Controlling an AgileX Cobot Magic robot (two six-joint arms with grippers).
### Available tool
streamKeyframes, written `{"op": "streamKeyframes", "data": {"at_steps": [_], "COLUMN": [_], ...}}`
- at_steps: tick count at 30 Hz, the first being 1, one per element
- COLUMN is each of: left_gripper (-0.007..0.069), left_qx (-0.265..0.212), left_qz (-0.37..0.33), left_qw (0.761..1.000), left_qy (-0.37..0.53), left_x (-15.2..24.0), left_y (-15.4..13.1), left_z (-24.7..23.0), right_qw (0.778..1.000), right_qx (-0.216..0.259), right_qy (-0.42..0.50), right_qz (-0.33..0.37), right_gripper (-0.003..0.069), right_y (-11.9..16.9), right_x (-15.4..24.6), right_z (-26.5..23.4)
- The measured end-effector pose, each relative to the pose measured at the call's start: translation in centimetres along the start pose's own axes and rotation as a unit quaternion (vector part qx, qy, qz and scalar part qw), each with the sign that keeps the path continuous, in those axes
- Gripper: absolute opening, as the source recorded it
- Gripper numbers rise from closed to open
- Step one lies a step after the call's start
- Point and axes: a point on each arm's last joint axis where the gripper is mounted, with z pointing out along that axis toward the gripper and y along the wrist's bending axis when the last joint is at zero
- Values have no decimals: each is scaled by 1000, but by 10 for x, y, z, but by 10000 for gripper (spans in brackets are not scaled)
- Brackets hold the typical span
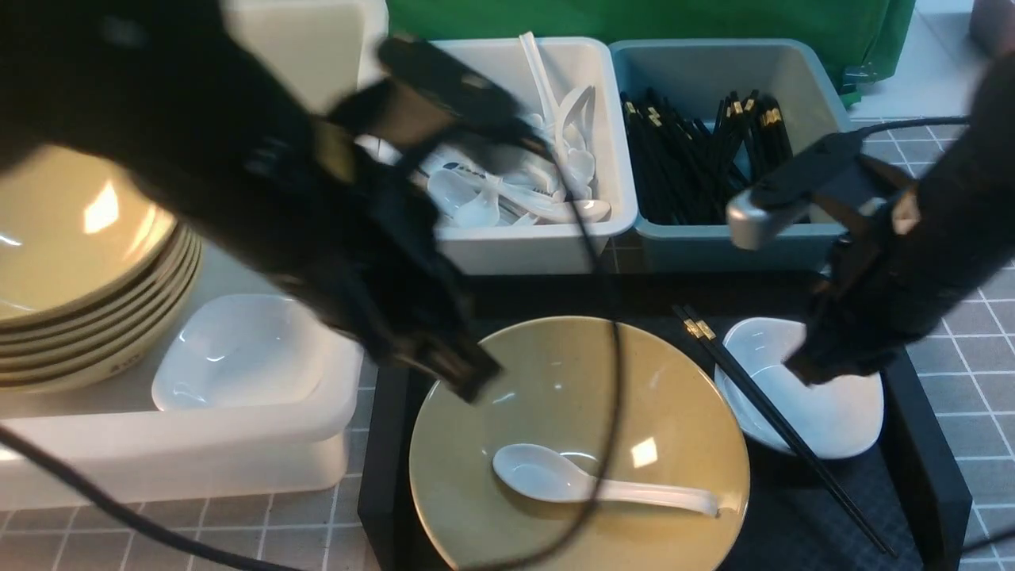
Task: On grey table put chopsticks spoon bowls plates into blue grey white boxes.
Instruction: 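Move the grippers toward the tableware on the black tray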
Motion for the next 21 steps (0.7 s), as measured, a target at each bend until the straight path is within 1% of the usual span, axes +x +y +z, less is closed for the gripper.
{"op": "streamKeyframes", "data": {"at_steps": [3,5,7,21], "left_gripper": [-15,-15,-15,-15], "left_qx": [10,11,10,2], "left_qz": [14,16,16,16], "left_qw": [1000,1000,1000,999], "left_qy": [9,10,6,-33], "left_x": [-4,-5,-6,-13], "left_y": [-8,-9,-9,-7], "left_z": [11,12,13,12], "right_qw": [1000,1000,999,999], "right_qx": [-1,-3,-5,-16], "right_qy": [11,20,29,46], "right_qz": [14,16,17,23], "right_gripper": [400,435,455,461], "right_y": [-5,-7,-7,-7], "right_x": [-10,-12,-14,-21], "right_z": [20,30,40,77]}}
